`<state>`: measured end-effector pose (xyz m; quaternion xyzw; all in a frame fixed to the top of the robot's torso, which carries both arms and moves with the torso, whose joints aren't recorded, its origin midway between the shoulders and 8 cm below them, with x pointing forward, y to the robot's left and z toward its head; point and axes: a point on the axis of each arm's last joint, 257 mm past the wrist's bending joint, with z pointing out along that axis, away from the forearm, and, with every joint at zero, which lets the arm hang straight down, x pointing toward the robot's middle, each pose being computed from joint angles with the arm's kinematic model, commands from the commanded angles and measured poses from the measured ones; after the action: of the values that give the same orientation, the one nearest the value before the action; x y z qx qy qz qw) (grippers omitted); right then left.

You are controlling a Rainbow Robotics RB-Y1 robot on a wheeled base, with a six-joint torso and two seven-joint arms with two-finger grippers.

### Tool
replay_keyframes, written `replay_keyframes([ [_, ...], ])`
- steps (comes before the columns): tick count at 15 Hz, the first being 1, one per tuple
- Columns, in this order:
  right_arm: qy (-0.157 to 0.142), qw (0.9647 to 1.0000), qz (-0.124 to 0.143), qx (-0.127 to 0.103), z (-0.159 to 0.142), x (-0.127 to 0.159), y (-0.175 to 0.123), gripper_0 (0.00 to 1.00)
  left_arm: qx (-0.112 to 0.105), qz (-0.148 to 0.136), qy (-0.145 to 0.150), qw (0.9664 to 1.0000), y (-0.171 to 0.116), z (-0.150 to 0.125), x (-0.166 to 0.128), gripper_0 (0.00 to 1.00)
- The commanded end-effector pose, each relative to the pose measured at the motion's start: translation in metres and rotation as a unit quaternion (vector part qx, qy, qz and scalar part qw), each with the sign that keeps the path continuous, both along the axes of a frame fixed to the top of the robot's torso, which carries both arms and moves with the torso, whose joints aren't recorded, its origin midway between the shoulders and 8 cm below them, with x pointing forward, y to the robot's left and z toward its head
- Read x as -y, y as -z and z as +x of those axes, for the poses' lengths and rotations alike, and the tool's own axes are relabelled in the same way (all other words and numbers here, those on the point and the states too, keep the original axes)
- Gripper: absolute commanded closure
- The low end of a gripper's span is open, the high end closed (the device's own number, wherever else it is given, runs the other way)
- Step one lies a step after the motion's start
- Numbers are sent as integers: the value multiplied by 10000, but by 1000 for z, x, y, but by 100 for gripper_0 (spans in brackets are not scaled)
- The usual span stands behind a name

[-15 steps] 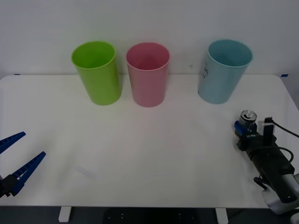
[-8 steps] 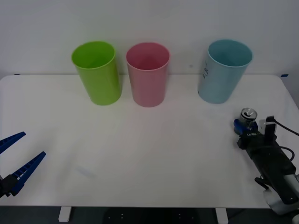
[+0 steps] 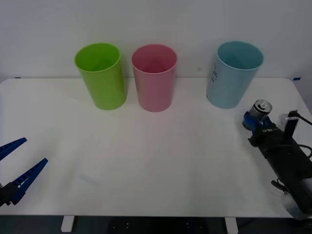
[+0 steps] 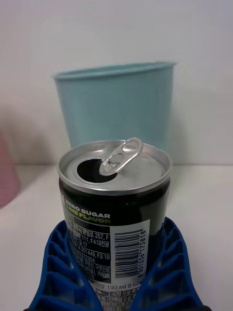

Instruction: Grasp the object on the table and drop it into the matching bin: aluminum can to the light blue bin, PET bottle to the pink bin.

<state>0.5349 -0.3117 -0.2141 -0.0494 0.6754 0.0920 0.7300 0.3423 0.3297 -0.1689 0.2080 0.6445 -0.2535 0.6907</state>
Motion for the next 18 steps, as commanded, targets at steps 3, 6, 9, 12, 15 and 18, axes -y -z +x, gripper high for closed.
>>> replay_keyframes([
  [3, -446, 9983, 271, 258, -3, -7, -44, 100, 0, 0, 0, 10000, 0, 0, 0, 0],
  [6, -727, 9956, 437, 398, -13, -11, -81, 100, 0, 0, 0, 10000, 0, 0, 0, 0],
  [9, -958, 9933, 451, 456, -22, -11, -109, 100, 0, 0, 0, 10000, 0, 0, 0, 0],
  [12, -1105, 9921, 329, 500, -25, -7, -133, 100, 0, 0, 0, 10000, 0, 0, 0, 0],
  [15, -1155, 9915, 112, 591, -25, 0, -153, 100, 0, 0, 0, 10000, 0, 0, 0, 0],
  [18, -1224, 9902, 29, 669, -18, 1, -172, 100, 0, 0, 0, 10000, 0, 0, 0, 0],
])
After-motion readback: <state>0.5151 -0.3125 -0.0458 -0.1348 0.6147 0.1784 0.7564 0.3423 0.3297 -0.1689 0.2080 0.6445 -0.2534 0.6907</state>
